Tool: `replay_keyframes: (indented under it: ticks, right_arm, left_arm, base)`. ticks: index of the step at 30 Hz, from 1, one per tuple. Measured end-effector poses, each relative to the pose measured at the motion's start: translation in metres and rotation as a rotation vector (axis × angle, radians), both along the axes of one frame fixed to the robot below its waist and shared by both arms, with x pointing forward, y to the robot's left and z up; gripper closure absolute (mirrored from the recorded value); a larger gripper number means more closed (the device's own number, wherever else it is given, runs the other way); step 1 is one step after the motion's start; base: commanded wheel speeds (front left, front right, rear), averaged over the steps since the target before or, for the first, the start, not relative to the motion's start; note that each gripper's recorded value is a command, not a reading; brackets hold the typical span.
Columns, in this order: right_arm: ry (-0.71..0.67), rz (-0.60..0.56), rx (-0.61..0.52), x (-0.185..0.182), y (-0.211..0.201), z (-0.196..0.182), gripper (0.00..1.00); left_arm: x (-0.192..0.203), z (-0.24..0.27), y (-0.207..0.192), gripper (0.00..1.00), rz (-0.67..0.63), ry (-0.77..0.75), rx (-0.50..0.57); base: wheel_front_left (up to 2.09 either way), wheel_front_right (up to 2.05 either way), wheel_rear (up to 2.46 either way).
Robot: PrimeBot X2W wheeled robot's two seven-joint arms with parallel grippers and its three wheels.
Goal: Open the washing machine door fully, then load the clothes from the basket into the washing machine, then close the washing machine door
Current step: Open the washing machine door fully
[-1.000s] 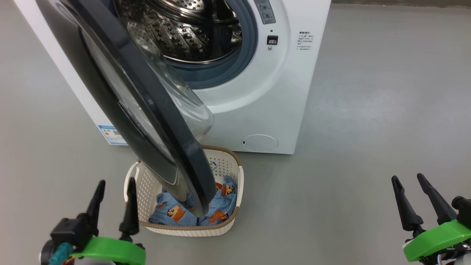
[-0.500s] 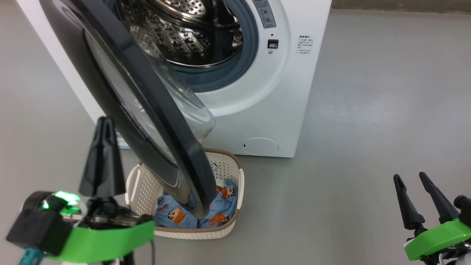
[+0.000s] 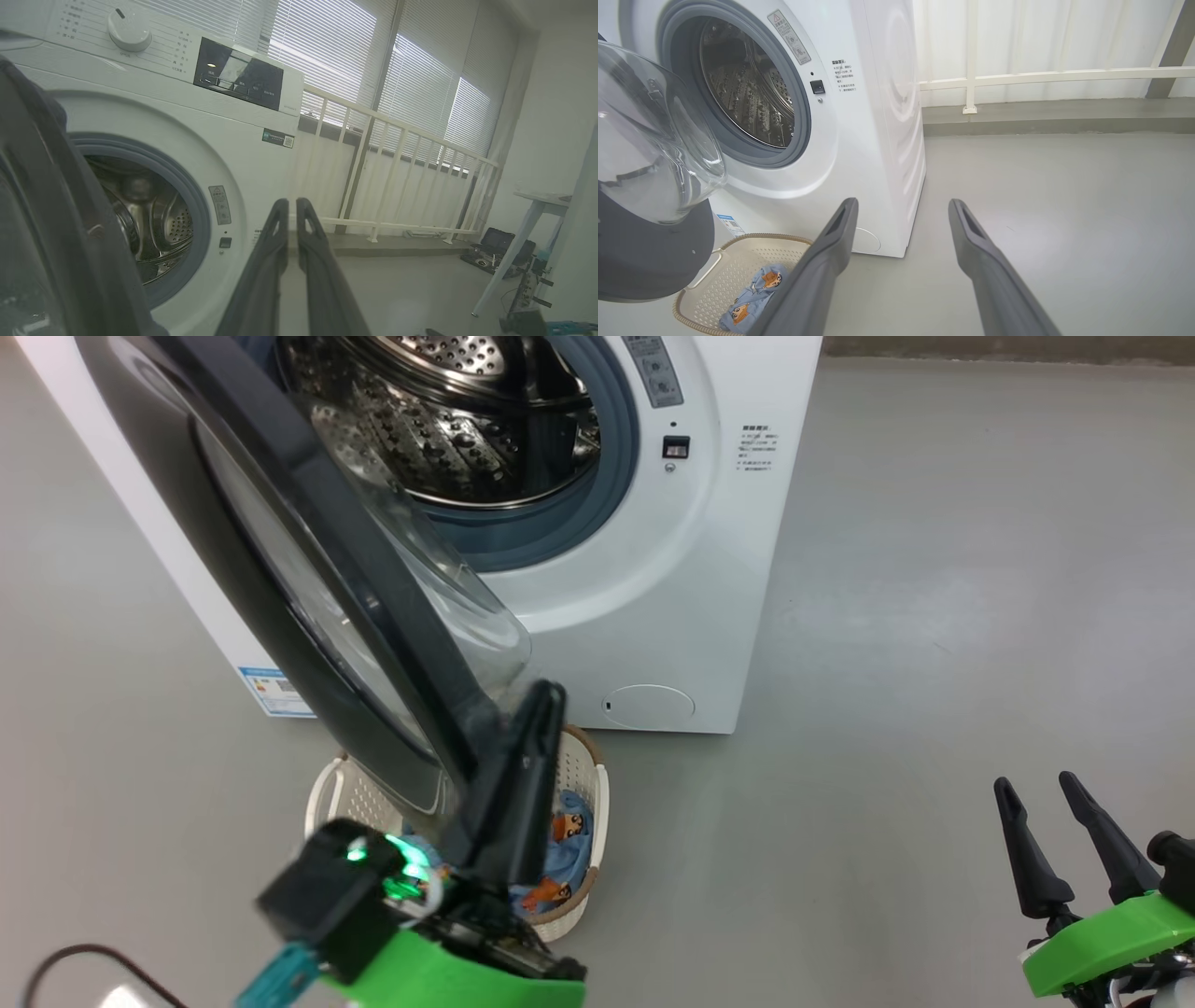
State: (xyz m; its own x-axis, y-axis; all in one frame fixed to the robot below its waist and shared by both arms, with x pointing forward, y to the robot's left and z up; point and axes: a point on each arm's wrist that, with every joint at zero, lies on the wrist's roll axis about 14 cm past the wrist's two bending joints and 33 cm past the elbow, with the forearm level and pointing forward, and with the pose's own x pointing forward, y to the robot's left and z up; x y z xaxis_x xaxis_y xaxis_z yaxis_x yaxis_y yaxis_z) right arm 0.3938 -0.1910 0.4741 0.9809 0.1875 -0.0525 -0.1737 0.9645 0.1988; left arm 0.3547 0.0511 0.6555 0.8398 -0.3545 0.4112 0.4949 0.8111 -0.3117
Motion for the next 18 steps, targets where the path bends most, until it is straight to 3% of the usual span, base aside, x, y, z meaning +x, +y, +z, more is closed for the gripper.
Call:
replay_keyframes:
  ticks: [7,18]
  right_arm:
    - [0.004,-0.01,0.0,-0.001,-0.003,-0.001,0.0]
    - [-0.021,-0.032,-0.011,0.0,-0.01,0.005,0.0]
  left_arm:
    - [0.01,-0.045,-0.019,1.0,-0.056,0.148,-0.006]
    - [0.03,-0.094,-0.019,1.0,-0.033,0.282,0.004]
  base:
    - [0.0,0.0,0.0]
    - [0.0,0.0,0.0]
